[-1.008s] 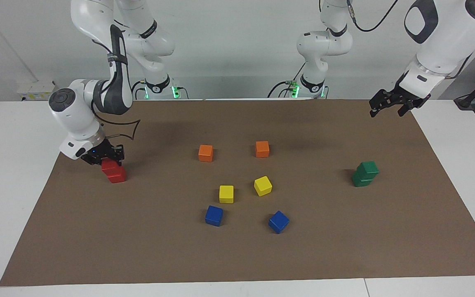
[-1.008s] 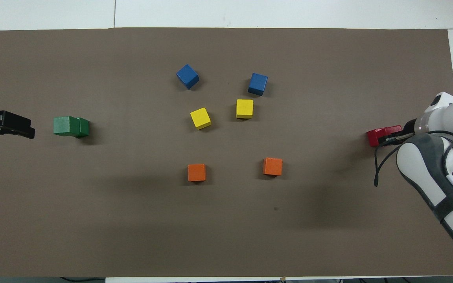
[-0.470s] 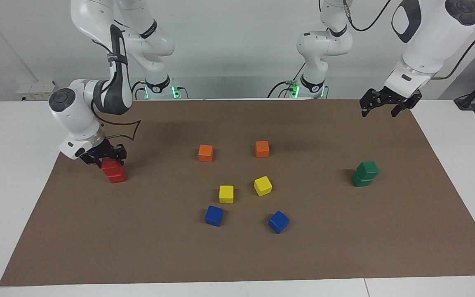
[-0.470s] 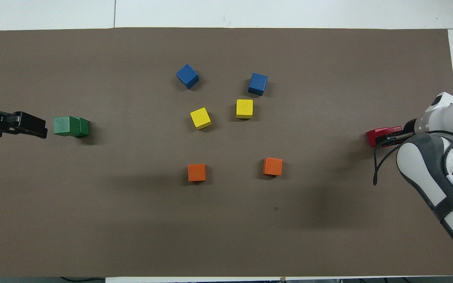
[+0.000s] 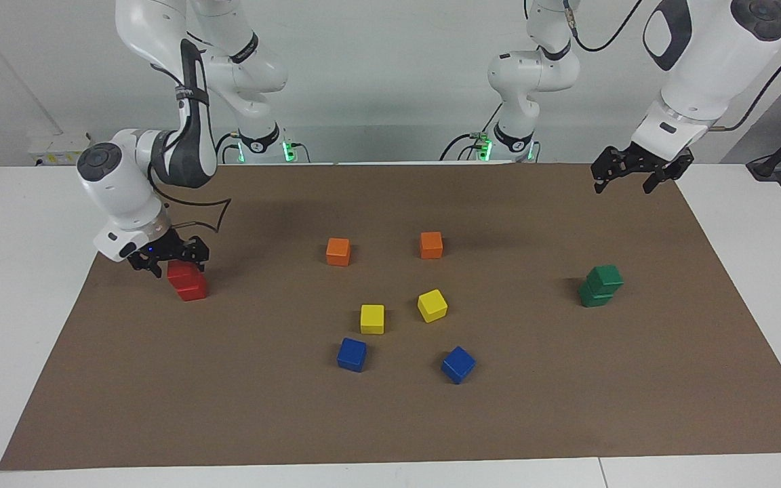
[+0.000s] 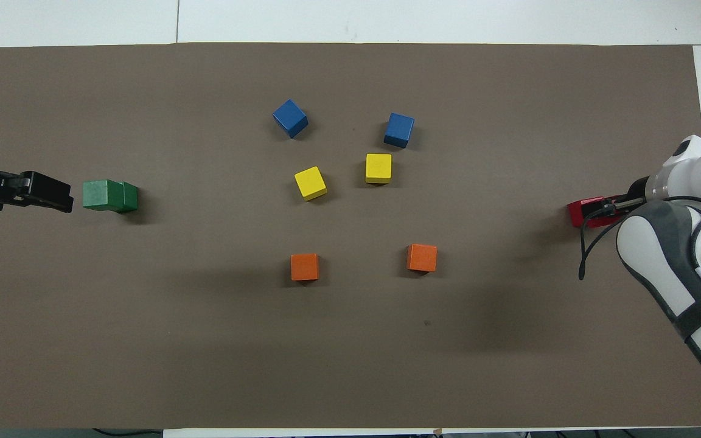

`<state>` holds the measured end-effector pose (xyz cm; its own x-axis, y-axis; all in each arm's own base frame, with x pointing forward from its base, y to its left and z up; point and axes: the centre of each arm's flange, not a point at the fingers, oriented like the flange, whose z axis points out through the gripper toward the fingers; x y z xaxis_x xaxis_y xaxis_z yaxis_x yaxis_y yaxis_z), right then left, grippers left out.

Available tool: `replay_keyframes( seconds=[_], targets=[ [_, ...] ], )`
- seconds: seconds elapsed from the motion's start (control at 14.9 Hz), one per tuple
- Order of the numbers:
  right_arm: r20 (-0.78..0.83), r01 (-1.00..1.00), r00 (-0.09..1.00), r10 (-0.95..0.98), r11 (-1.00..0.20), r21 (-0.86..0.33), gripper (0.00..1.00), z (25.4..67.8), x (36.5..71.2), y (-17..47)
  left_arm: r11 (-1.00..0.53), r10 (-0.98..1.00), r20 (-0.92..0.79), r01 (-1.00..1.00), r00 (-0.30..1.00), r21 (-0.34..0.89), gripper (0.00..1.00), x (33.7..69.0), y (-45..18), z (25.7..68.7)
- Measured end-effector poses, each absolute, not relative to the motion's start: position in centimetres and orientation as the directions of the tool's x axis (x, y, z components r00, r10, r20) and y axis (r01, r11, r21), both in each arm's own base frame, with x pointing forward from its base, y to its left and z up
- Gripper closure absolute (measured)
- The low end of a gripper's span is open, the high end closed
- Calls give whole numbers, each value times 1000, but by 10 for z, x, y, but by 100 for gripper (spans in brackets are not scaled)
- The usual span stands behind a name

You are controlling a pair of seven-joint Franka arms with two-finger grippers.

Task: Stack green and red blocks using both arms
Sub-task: 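Open the right gripper and draw it back from the red stack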

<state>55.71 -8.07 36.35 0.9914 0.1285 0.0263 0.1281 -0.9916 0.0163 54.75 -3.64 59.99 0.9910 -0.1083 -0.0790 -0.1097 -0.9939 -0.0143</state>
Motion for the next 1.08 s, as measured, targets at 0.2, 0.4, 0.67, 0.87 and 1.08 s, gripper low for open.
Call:
replay_keyframes(
  seconds=[0.2, 0.4, 0.67, 0.87, 1.08],
  targets=[
    [58, 116, 991, 117, -993, 21, 0, 397, 573, -69, -994, -104, -79, -105, 991, -15, 0, 548, -34, 600],
    [21, 132, 991, 132, -991, 11, 0, 456, 580, -53, -995, -101, -79, -103, 992, -15, 0, 548, -33, 600],
    [-14, 109, 994, 109, -994, 5, 0, 536, 570, -36, -995, -101, -79, -103, 992, -15, 0, 548, -32, 600],
    [-7, 87, 996, 87, -996, 8, 0, 574, 552, -35, -995, -101, -79, -103, 992, -15, 0, 548, -32, 600],
    [6, 85, 996, 85, -996, 11, 0, 610, 538, -34, -995, -101, -79, -103, 992, -15, 0, 548, -32, 600]
  ],
)
